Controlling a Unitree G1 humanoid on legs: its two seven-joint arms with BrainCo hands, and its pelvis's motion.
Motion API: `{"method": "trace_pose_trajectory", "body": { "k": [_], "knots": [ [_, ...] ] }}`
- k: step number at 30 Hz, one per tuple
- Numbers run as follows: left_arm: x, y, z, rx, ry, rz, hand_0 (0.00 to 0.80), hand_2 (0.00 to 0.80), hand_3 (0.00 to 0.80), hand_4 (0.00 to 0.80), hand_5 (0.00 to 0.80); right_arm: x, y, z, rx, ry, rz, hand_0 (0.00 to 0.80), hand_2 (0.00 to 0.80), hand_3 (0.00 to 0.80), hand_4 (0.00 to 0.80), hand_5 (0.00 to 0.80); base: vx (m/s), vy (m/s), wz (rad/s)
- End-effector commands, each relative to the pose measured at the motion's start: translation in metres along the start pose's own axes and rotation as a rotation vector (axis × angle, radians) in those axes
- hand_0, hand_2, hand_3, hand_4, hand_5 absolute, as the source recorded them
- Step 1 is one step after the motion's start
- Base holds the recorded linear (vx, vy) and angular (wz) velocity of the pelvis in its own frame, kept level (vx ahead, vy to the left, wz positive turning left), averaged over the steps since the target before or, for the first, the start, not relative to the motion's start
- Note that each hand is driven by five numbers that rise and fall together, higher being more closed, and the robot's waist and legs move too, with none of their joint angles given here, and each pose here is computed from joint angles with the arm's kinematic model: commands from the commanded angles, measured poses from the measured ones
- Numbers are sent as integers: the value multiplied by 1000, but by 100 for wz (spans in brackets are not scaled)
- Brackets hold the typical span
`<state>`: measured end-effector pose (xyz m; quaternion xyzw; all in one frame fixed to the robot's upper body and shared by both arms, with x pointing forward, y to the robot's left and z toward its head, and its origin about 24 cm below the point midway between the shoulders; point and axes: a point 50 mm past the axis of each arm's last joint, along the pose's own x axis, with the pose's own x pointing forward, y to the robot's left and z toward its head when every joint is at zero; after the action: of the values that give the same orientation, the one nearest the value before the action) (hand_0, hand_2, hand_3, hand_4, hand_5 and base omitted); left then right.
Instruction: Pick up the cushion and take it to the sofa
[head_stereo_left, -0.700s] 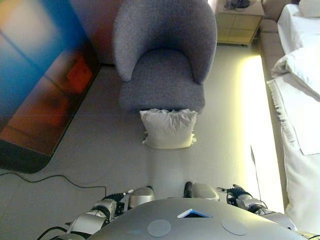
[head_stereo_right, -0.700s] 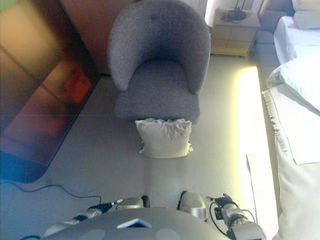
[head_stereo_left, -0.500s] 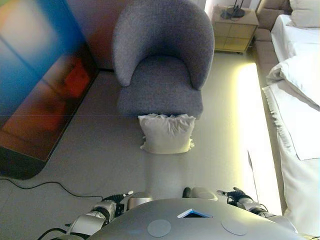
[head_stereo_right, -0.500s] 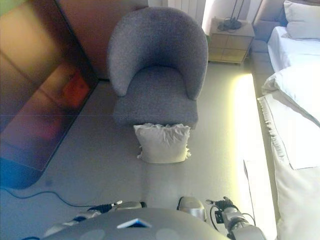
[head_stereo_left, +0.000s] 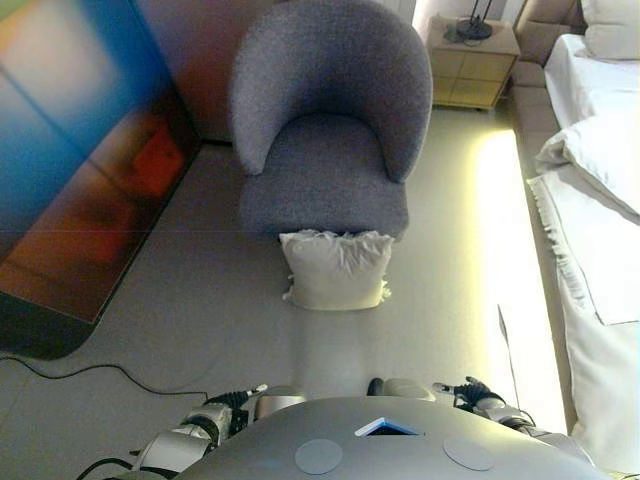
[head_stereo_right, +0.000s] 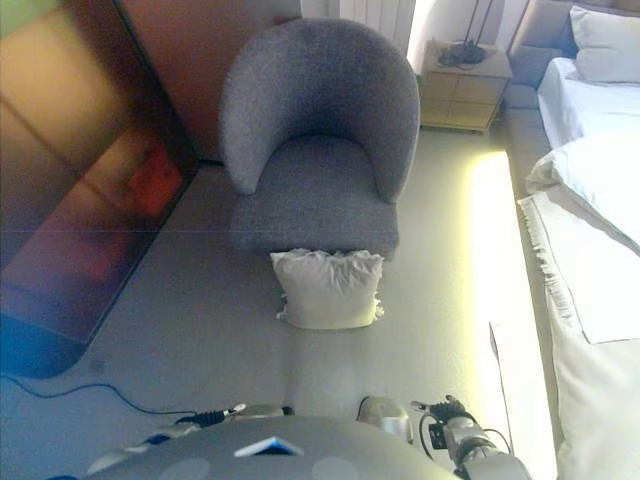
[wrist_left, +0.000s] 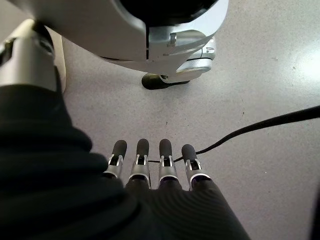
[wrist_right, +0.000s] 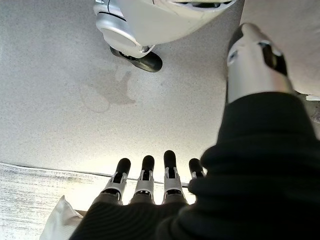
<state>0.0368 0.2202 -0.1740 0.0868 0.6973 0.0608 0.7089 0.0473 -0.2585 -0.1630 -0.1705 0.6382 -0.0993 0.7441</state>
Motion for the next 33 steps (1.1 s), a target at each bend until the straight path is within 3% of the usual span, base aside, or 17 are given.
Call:
{"method": "trace_pose_trajectory", "body": {
  "k": [1,14,26,33],
  "knots": [
    [0,13,7,-19,-3,34,0,0,0,0,0,0,13,19,29,-27,21,0,0,0,0,0,24,-92,0],
    [-1,12,17,-109,-57,28,0,0,0,0,0,1,-3,47,-2,-88,10,0,0,0,0,0,40,-91,-3],
    [1,10,-26,-197,55,6,0,0,0,0,0,2,0,28,-64,-5,9,0,0,0,0,0,549,158,-16],
    [1,20,-15,-149,57,24,0,0,0,0,0,1,3,21,-13,8,4,0,0,0,0,0,542,285,-29]
  ]
}}
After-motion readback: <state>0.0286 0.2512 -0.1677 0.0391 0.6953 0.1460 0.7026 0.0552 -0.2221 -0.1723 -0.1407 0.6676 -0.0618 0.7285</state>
